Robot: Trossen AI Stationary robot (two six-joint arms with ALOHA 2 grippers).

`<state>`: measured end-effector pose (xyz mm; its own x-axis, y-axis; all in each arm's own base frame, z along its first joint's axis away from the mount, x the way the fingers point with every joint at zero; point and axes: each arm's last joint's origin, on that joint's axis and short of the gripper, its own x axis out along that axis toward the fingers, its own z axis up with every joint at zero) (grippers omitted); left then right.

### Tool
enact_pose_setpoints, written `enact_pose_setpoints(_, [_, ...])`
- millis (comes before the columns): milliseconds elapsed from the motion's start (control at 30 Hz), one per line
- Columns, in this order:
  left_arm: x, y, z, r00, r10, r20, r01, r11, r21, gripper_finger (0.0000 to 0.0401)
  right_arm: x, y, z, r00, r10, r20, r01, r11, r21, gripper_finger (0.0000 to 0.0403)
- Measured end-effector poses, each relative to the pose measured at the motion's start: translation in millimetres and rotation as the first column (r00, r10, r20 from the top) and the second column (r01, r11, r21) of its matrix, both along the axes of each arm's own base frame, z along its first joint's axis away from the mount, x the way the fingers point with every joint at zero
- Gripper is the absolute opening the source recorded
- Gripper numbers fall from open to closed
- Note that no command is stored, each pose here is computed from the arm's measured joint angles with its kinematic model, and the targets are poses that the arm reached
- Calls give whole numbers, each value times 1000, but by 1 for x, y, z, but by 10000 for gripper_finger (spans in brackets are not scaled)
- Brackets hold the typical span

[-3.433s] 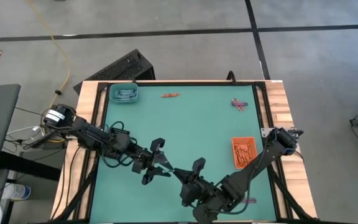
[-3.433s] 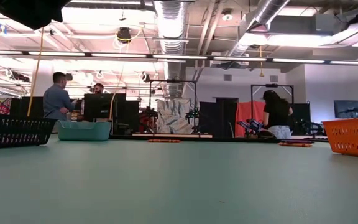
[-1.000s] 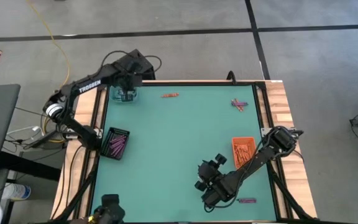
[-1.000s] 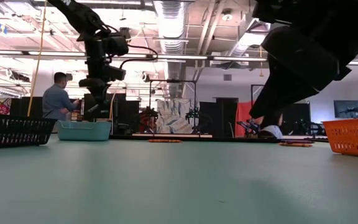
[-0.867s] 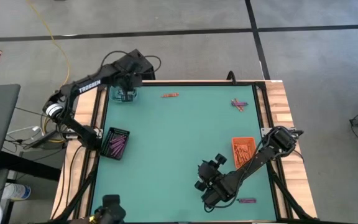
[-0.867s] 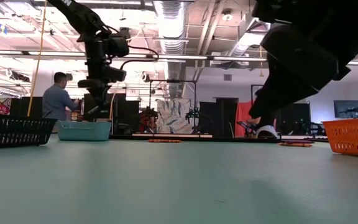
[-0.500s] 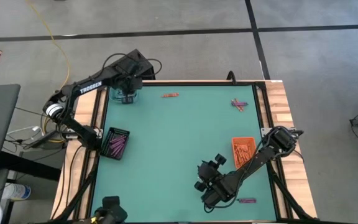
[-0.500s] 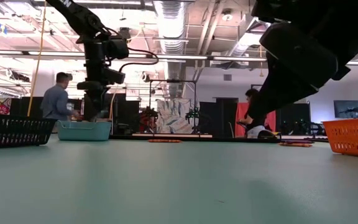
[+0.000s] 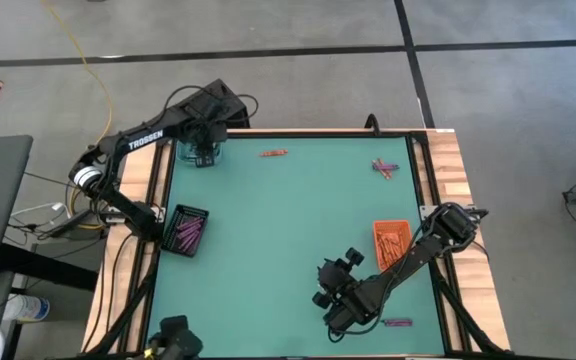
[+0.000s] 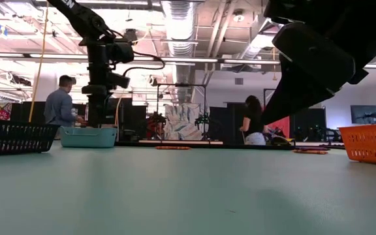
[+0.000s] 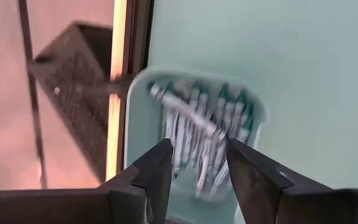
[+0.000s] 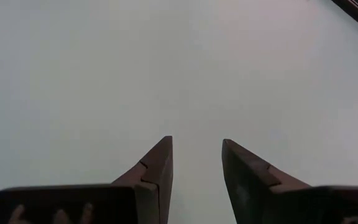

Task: Sort crayons
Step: Put the orange crayon into the orange bin

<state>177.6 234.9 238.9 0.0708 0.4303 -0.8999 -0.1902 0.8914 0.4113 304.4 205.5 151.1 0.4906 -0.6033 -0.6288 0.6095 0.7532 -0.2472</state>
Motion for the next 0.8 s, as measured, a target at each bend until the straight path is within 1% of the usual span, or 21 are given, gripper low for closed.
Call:
enact_pose_setpoints(100, [8,-2,1,995,-37,92,38,999,-15,143,0,0,0,1000,2,0,-2,1000,-3,136])
enact_pose_setpoints(167, [16,-4,3,982,-77,171,82,996,-24,143,0,0,0,1000,2,0,-2,1000,-4,136])
enact_pose_setpoints(233, [26,-7,5,959,-121,257,133,991,-28,143,0,0,0,1000,3,2,-3,1000,-6,136])
enact_pose_setpoints(300, [36,-9,8,928,-159,337,173,985,-13,143,0,0,0,1000,3,3,-3,1000,-7,136])
enact_pose_setpoints(400, [58,-11,5,883,-218,415,229,973,23,144,1,0,0,1000,3,6,-3,1000,-6,136])
enact_pose_setpoints(500, [82,-12,-12,863,-263,432,289,957,7,144,2,0,0,1000,2,18,-1,1000,-9,136])
enact_pose_setpoints(600, [108,-7,-28,864,-283,416,318,948,-15,144,2,0,1,1000,1,31,0,1000,-11,136])
enact_pose_setpoints(700, [128,8,-40,874,-254,415,297,954,-42,144,3,1,1,999,1,37,-1,1000,-7,136])
enact_pose_setpoints(800, [141,21,-49,893,-226,390,281,955,-90,144,2,2,1,999,6,43,-6,1000,-1,137])
